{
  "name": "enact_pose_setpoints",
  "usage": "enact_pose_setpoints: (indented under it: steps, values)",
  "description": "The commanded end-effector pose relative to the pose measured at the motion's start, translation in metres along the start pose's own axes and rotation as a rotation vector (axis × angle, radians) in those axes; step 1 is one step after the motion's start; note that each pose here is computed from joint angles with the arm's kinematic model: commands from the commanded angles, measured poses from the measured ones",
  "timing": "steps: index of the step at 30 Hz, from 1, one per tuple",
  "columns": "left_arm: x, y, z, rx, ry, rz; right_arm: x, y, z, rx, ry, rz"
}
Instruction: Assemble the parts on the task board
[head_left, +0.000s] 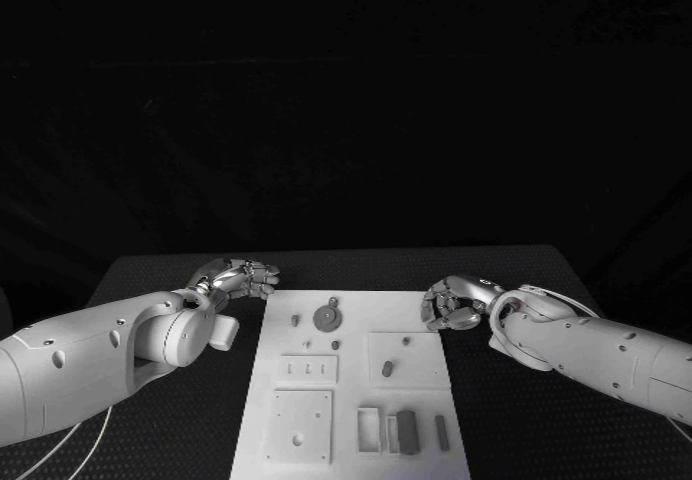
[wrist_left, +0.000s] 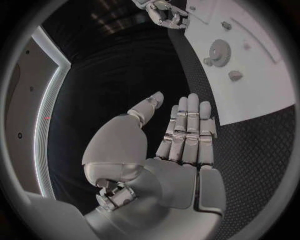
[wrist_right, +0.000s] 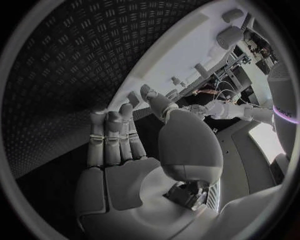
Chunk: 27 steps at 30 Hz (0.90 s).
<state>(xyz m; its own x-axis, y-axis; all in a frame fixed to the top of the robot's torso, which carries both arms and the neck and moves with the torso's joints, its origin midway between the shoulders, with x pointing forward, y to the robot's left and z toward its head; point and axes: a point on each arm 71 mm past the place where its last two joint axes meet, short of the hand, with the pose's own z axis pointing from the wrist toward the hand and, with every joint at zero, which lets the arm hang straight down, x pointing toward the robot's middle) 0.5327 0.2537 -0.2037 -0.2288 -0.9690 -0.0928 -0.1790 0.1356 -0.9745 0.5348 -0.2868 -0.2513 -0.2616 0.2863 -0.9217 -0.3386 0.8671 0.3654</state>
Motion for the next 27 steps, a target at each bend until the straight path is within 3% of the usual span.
enact_pose_setpoints:
  steps: [1,20,27]
  values:
    - [0.0019,-0.0009,-0.0001,0.006,0.016,-0.002,0.004,0.0016,0.0006,-0.007,0.021,-0.003]
    - [0.0006,-0.0007,-0.0009,0.005,0.015,-0.003,0.0083,0.0015,0.0028,0.001,0.02,-0.002]
    - [0.0003,-0.0006,-0.001,0.004,0.016,-0.003,0.0072,0.001,0.0027,0.004,-0.003,0.002]
